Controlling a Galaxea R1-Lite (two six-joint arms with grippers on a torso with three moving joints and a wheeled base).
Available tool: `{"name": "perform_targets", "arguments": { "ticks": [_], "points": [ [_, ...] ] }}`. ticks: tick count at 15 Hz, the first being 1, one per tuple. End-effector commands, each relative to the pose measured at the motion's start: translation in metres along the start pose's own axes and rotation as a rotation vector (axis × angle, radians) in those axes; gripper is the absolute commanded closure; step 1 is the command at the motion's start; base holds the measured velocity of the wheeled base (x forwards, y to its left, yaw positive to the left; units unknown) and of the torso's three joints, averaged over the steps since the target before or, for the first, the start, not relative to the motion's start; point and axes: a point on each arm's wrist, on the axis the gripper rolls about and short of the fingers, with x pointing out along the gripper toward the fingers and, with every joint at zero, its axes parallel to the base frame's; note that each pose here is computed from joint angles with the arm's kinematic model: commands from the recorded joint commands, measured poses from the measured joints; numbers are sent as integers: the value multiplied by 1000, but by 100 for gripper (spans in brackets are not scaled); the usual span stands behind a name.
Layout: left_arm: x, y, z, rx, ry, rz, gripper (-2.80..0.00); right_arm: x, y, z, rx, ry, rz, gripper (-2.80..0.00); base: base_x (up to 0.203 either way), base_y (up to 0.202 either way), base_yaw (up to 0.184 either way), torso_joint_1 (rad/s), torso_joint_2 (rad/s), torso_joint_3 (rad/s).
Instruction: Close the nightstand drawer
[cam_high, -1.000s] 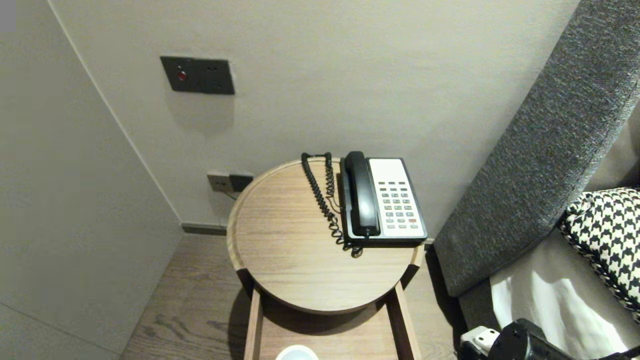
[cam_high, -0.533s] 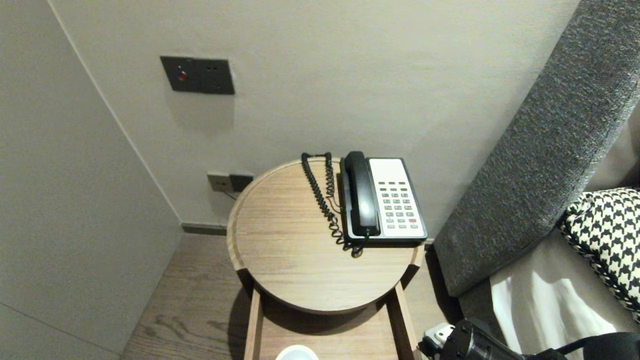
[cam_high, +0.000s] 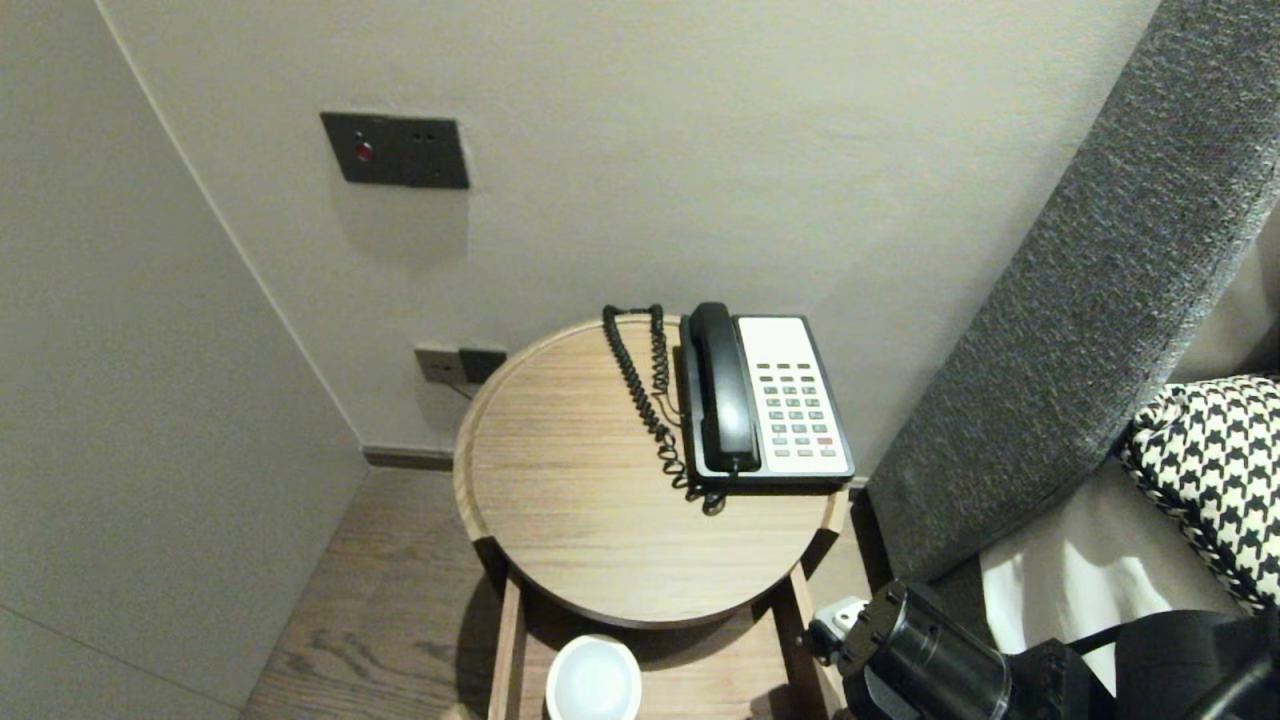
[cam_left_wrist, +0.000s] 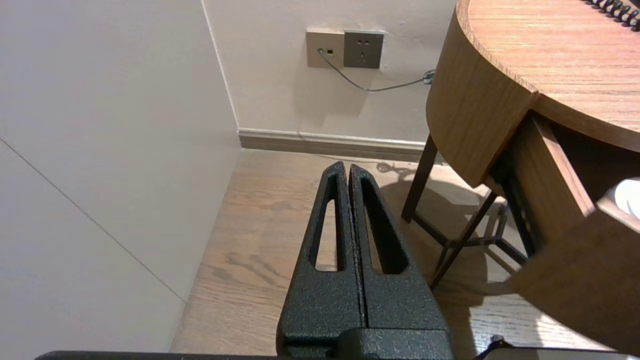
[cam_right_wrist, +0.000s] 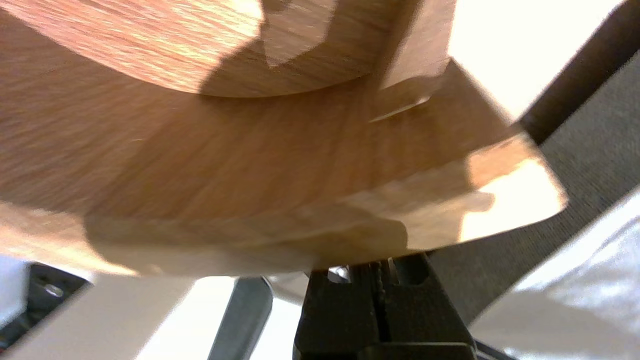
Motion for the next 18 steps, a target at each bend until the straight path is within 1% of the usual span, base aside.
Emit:
{"name": "perform_targets", "arguments": {
  "ticks": [1,4,7,9,12,14,16,18],
  "points": [
    [0,0,0,0,-2,1,0,-2,2,8,8,-23,9,0,0,0,0,0,0,0],
    [0,0,0,0,-2,1,0,-4,8,19,11,-50,22,0,0,0,0,0,0,0],
    [0,0,0,0,-2,1,0,-6,8,33,32,-86,26,0,0,0,0,0,0,0],
    [0,0,0,0,-2,1,0,-7,8,38,30,-98,28,0,0,0,0,0,0,0],
    [0,0,0,0,-2,1,0,-4,7,45,41,-107,24,0,0,0,0,0,0,0],
    [0,0,0,0,-2,1,0,-7,1,57,64,-134,17,0,0,0,0,0,0,0],
    [0,0,0,0,-2,1,0,-10,0,61,64,-133,12,0,0,0,0,0,0,0],
    [0,0,0,0,-2,1,0,-12,-3,68,81,-151,9,0,0,0,0,0,0,0]
  ]
}}
